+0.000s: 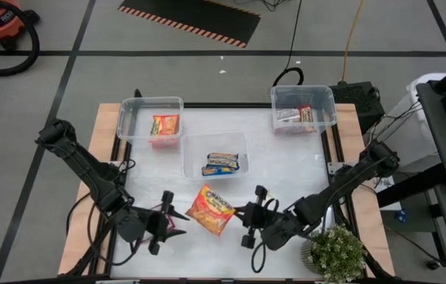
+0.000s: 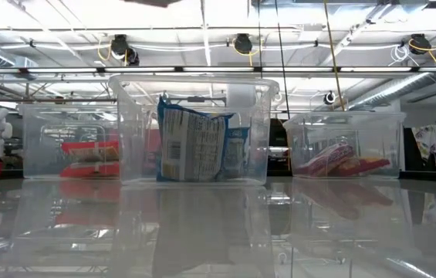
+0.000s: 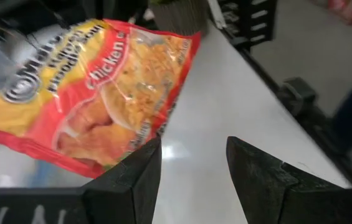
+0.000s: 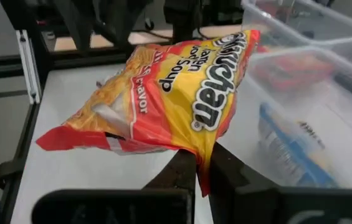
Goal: Sort Maruchan noodles
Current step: Put the orange noodle pack into the top left transparent bin
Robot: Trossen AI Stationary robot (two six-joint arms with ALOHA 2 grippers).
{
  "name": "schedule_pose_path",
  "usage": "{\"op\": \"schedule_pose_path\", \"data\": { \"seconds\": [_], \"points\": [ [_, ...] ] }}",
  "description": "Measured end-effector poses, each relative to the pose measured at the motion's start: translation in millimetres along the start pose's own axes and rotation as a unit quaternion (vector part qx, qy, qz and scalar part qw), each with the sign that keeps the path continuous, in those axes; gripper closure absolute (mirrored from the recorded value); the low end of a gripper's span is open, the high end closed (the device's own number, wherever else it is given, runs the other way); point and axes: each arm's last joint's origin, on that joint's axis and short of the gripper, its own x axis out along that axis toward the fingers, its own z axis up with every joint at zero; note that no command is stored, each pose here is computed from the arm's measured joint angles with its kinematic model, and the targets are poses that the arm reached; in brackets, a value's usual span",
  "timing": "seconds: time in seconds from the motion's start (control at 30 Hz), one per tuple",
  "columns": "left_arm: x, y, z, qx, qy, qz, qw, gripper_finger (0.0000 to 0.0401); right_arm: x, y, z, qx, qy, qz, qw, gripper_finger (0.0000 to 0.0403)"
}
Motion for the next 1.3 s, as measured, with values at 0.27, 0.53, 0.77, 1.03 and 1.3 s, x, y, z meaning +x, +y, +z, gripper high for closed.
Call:
{"op": "schedule_pose_path", "data": {
  "seconds": [0.27,0.53,0.77,1.03,1.3],
  "points": [
    [-8,-3,4,0.095,-0.019,0.11,0.989,0.0159,-1,-26,25,0.016,-0.028,-0.029,0.999,0.0397],
    [-10,3,4,0.216,0.015,0.227,0.95,0.0102,7,-50,38,0.001,-0.028,-0.047,0.998,0.0392],
    [8,20,-1,0.284,0.085,0.302,0.906,0.01,26,-80,52,0.007,-0.015,-0.02,1.0,0.0391],
    [40,29,-10,0.334,0.148,0.341,0.866,0.01,43,-112,60,0.005,-0.01,-0.049,0.999,0.0391],
    [68,48,-20,0.332,0.217,0.426,0.813,0.01,45,-112,71,0.038,-0.053,0.001,0.998,0.0391]
  ]
}}
